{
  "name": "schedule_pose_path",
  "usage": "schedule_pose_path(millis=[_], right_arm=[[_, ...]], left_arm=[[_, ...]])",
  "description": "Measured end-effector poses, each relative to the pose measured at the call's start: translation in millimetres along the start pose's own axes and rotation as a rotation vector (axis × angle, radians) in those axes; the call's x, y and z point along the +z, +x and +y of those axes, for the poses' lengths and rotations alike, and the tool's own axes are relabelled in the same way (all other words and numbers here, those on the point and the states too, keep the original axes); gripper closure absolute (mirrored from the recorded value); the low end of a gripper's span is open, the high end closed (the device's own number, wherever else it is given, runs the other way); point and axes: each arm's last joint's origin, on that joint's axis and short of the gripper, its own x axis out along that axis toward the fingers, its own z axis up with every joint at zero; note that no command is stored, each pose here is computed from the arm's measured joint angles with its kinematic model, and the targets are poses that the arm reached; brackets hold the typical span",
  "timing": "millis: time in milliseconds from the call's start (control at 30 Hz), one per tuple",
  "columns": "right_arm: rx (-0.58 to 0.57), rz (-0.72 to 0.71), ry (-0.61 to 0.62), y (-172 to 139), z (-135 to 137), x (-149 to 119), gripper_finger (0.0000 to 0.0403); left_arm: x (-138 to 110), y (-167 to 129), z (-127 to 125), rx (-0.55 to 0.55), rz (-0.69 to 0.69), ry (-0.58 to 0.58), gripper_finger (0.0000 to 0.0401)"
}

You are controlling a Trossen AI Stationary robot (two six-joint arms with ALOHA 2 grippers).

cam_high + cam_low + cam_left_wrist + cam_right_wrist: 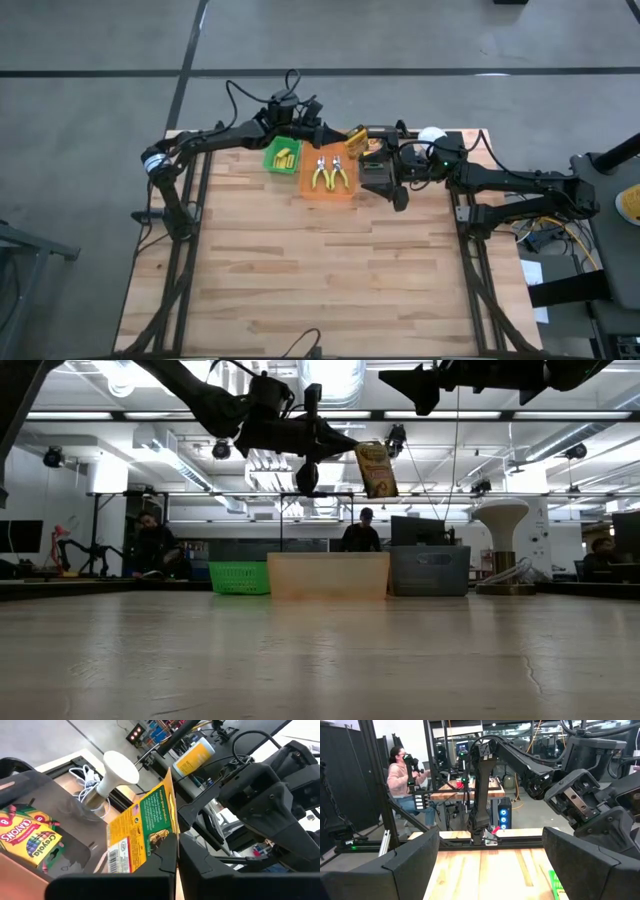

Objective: Pick & Place School Supplies
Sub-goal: Put the yellow crayon box into the black bin

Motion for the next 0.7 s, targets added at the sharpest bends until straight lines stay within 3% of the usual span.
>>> schedule_pose_path(millis=[700], right_arm=[[0.000,0.000,0.000,0.0,0.0,0.0,0.0053]], left_arm=[[-0.4,1.1,-0.6,0.009,-0.009,-0.013,0.0397]])
